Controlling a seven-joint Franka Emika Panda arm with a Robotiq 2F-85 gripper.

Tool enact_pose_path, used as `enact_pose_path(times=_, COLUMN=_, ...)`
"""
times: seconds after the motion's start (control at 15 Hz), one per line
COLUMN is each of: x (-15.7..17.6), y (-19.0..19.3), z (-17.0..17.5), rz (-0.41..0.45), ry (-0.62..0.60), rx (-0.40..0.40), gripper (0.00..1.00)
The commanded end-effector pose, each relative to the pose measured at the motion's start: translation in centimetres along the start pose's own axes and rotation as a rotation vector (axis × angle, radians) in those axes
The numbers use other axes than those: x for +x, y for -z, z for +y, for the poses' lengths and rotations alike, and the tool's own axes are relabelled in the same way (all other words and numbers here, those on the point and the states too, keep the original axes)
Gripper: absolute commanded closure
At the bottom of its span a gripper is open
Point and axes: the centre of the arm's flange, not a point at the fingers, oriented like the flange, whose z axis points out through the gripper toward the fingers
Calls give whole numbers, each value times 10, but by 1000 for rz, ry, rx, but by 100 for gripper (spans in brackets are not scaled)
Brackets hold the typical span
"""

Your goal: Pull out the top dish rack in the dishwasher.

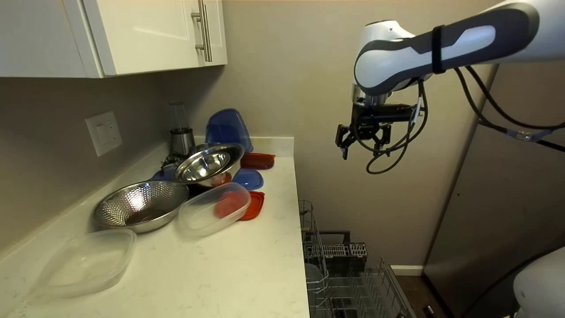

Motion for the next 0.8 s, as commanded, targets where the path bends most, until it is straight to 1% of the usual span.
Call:
enact_pose_path(times=0.0, x=26, y=-61, z=4, rz=-18, ry=-82, rx=39, gripper=0)
enact_pose_path(times=0.27, x=51, y=-123, z=0, rz=-43, ry=-155, rx=101, gripper=0)
enact_pose_path(times=0.47, x=66, y=-164, z=-15, rz=-30, ry=-187, rx=130, gripper=0)
enact_pose_path(times=0.73, x=78, y=-217, z=-36, rz=-25, ry=-191, rx=146, gripper=0)
